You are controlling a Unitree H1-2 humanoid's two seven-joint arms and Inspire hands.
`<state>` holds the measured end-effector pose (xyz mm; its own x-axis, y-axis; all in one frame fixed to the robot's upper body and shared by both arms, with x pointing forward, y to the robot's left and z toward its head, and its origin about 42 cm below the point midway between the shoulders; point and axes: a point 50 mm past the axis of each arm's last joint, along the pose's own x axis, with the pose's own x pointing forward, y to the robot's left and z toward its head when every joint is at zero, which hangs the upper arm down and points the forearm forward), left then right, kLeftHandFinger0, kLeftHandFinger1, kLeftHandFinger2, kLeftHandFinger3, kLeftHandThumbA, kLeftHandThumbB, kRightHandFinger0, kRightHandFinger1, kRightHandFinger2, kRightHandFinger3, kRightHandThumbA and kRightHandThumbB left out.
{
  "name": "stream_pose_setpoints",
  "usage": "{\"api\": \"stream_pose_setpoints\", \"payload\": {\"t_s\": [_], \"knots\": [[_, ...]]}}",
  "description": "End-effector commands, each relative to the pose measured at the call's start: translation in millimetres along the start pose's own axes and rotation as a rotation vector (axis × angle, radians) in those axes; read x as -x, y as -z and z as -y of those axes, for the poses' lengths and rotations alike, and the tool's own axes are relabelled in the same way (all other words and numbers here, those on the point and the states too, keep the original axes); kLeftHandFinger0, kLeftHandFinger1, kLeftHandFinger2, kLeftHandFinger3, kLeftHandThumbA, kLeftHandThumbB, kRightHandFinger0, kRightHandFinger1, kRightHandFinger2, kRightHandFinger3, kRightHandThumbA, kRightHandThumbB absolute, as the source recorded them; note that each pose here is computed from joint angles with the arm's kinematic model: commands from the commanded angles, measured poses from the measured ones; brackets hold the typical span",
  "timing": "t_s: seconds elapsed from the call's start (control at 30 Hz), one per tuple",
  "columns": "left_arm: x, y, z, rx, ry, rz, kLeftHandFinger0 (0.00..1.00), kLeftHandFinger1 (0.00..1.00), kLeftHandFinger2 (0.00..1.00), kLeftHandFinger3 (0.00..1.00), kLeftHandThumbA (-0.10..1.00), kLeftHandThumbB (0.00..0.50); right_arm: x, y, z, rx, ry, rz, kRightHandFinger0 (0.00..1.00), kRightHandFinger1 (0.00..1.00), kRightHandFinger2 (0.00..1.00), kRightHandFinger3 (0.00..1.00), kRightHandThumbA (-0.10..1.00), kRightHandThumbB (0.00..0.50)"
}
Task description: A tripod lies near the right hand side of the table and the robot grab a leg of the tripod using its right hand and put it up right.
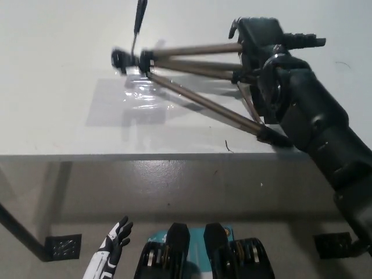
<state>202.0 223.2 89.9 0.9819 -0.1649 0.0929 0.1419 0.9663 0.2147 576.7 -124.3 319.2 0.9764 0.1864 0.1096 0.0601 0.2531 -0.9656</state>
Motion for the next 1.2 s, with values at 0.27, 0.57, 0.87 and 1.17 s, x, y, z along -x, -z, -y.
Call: {"api": "stream_pose_setpoints", "payload": {"t_s": [0.27,0.57,0.87,1.17], "knots": [[4,-2,1,-0.031,0.044,0.049,1.00,1.00,1.00,1.00,1.00,0.500,-4,-87,223,-0.665,0.768,0.271,0.00,0.00,0.44,0.47,-0.09,0.029],[6,-2,4,-0.026,0.044,0.042,1.00,1.00,1.00,1.00,1.00,0.500,-3,-69,206,-0.927,0.833,0.153,0.00,0.00,0.41,0.42,-0.05,0.018],[9,-3,7,-0.021,0.031,0.039,1.00,1.00,1.00,1.00,1.00,0.500,-6,-38,141,-1.087,0.857,0.013,0.00,0.00,0.24,0.37,-0.06,0.028],[12,-3,10,-0.016,0.032,0.031,1.00,1.00,1.00,1.00,1.00,0.500,0,-25,41,-1.222,0.757,-0.164,0.00,0.00,0.19,0.32,-0.09,0.058]]}}
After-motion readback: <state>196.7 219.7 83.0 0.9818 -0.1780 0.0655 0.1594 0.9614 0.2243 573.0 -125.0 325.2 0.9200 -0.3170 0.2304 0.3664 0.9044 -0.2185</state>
